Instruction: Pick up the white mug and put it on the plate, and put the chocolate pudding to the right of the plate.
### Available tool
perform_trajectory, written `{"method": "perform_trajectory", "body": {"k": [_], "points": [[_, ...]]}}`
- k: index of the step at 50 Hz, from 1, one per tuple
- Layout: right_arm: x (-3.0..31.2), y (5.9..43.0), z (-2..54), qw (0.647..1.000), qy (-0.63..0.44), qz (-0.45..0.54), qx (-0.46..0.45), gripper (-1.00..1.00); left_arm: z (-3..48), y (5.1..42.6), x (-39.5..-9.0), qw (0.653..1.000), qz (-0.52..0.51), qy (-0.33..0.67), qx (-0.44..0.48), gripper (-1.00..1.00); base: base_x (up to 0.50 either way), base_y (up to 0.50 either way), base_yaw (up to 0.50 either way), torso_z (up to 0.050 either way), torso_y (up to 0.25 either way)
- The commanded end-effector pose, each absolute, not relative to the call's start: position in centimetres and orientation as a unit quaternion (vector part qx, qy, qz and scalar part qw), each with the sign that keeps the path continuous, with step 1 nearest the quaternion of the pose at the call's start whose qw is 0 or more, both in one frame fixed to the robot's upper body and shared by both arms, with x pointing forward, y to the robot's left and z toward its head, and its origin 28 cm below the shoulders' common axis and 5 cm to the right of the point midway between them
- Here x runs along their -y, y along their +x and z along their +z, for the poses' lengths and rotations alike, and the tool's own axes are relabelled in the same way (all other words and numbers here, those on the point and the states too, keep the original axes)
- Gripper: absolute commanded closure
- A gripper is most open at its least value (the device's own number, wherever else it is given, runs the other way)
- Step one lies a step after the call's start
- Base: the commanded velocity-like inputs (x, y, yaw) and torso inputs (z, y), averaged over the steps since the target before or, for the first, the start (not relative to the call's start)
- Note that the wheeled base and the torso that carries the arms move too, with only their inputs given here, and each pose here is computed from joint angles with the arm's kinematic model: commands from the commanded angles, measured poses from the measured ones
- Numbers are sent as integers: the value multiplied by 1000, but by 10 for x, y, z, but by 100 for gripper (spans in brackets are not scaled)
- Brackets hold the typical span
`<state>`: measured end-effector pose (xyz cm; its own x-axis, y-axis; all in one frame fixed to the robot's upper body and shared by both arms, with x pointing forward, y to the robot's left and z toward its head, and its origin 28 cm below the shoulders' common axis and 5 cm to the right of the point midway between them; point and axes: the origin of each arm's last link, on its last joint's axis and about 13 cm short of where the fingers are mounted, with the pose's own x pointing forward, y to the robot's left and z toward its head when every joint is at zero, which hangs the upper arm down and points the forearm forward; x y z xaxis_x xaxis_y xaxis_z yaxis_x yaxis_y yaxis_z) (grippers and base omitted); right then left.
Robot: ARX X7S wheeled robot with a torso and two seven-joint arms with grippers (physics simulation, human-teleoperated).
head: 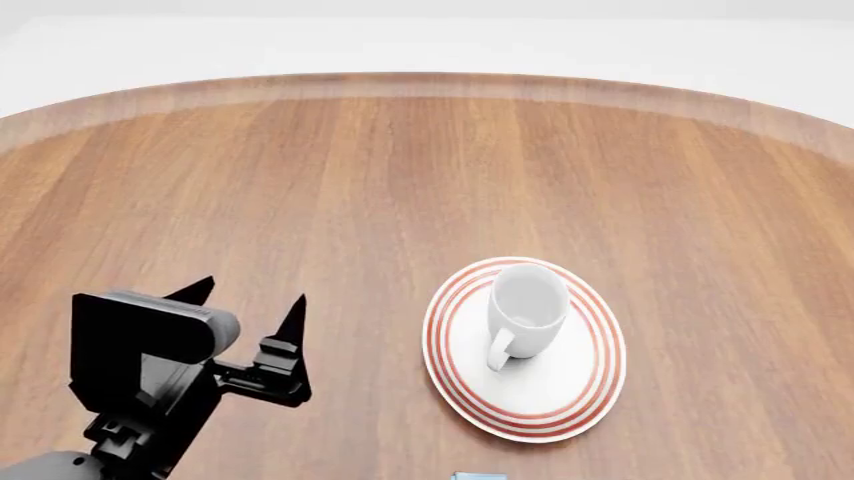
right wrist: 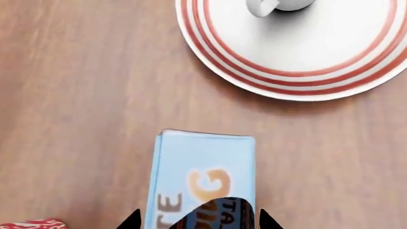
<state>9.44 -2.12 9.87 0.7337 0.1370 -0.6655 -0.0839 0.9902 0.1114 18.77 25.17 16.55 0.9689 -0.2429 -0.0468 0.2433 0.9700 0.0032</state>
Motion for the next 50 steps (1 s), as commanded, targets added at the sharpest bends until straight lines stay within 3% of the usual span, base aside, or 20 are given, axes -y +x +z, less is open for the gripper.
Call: {"method": "perform_trajectory", "body": {"k": [1, 21, 35, 50], "points": [[17, 99, 98, 935, 35, 76, -345, 100, 167, 191, -249, 991, -135, -9, -7, -100, 0, 0, 0, 0, 0], [17, 101, 101, 941, 21, 76, -330, 100, 166, 191, -250, 991, -135, -11, -10, -100, 0, 0, 0, 0, 0], [31, 93, 175, 967, 74, 94, -224, 100, 169, 190, -250, 991, -135, -12, -6, -100, 0, 0, 0, 0, 0], [39, 100, 198, 979, 74, 115, -151, 100, 176, 188, -250, 991, -134, -13, 3, -100, 0, 0, 0, 0, 0]]}}
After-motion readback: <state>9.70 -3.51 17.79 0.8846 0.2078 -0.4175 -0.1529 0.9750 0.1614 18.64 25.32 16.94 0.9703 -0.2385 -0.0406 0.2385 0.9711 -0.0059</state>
